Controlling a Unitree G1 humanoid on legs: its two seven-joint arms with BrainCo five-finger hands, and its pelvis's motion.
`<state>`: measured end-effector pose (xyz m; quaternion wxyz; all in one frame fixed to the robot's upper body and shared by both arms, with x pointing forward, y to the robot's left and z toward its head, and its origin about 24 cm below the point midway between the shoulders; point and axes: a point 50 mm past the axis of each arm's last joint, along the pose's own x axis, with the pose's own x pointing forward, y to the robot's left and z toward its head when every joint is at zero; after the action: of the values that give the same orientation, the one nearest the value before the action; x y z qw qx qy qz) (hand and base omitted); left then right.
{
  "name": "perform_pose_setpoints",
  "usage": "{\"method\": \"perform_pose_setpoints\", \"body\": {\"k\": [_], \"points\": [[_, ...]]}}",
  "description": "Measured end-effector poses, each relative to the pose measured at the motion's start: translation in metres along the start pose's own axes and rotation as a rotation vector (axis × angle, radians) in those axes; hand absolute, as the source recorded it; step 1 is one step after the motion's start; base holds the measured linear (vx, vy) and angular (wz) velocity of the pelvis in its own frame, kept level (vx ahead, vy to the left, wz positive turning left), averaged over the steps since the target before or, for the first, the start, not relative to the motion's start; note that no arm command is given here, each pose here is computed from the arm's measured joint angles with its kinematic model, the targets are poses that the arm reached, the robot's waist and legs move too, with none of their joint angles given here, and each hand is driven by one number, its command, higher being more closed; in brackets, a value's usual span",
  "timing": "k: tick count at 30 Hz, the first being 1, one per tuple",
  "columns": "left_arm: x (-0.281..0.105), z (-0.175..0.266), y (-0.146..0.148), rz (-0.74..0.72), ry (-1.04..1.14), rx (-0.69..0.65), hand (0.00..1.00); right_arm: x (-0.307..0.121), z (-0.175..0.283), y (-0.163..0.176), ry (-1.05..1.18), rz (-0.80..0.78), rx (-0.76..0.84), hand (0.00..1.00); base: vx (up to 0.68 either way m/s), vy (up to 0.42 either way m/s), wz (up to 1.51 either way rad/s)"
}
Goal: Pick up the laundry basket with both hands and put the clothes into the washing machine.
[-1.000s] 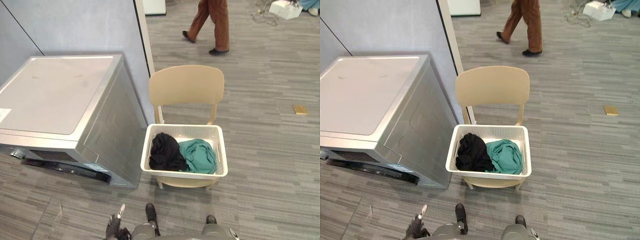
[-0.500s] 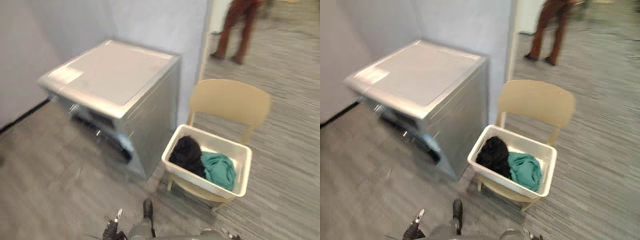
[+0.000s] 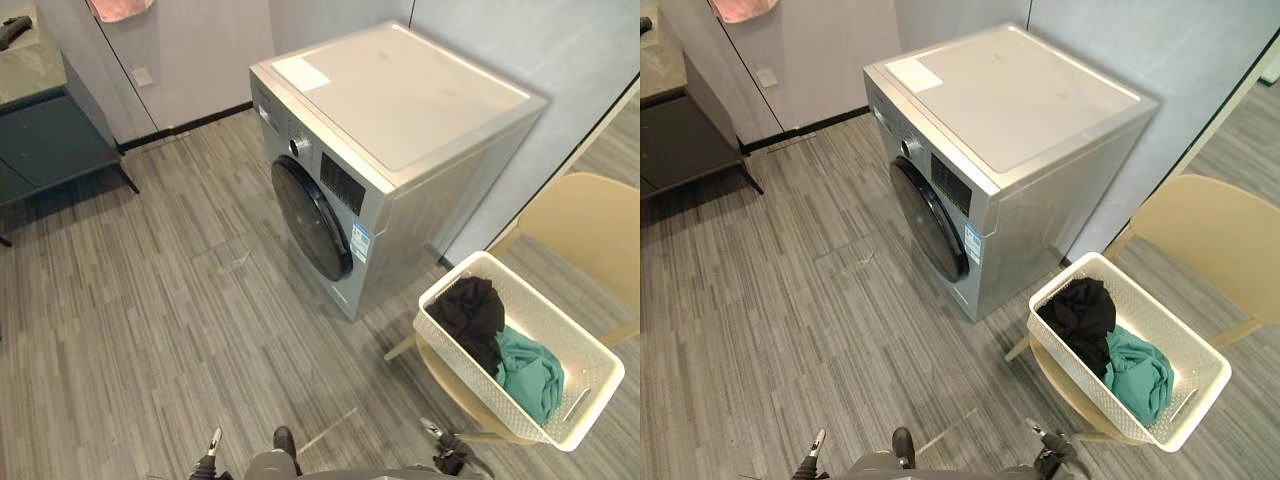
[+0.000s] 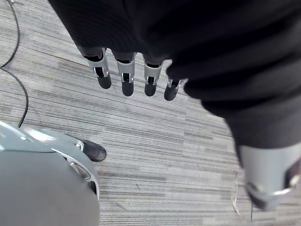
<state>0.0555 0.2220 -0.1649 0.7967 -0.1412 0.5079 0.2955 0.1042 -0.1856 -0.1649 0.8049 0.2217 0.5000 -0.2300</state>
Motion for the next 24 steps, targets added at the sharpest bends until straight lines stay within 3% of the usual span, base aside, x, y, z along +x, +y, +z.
{"method": "perform_pose_setpoints", "body": {"k": [4,7,9,12,14,16,20,24], "points": [[0.002,0.012,-0.018,-0.066,-0.042,0.064,0.00,0.003,0.019,0.009,-0.045,0.031,-0.061,0.00,-0.07,0.055,-0.08],[0.000,0.011,-0.039,-0.137,-0.047,0.138,0.00,0.002,0.029,-0.017,-0.065,-0.033,-0.071,0.00,-0.09,0.096,0.49],[0.000,0.010,-0.039,-0.143,-0.049,0.177,0.00,0.001,0.040,-0.023,-0.114,-0.043,-0.076,0.00,-0.01,0.122,0.43],[0.004,0.021,-0.019,-0.095,-0.068,0.242,0.00,0.002,0.024,0.002,-0.077,0.034,-0.051,0.00,0.03,-0.007,-0.01],[0.005,0.029,-0.019,-0.091,-0.087,0.234,0.00,0.001,0.018,0.007,-0.066,0.049,-0.024,0.00,0.06,-0.077,0.12],[0.004,0.034,-0.048,-0.154,-0.108,0.238,0.00,-0.001,0.012,0.000,-0.059,0.032,0.031,0.00,0.12,-0.097,0.27],[-0.001,0.042,-0.079,-0.227,-0.140,0.161,0.00,-0.001,0.009,-0.004,-0.053,0.018,0.044,0.00,0.25,-0.149,0.30],[-0.008,0.032,-0.095,-0.279,-0.135,0.141,0.00,-0.002,0.012,-0.007,-0.069,0.015,0.018,0.00,0.41,-0.171,0.22]]}}
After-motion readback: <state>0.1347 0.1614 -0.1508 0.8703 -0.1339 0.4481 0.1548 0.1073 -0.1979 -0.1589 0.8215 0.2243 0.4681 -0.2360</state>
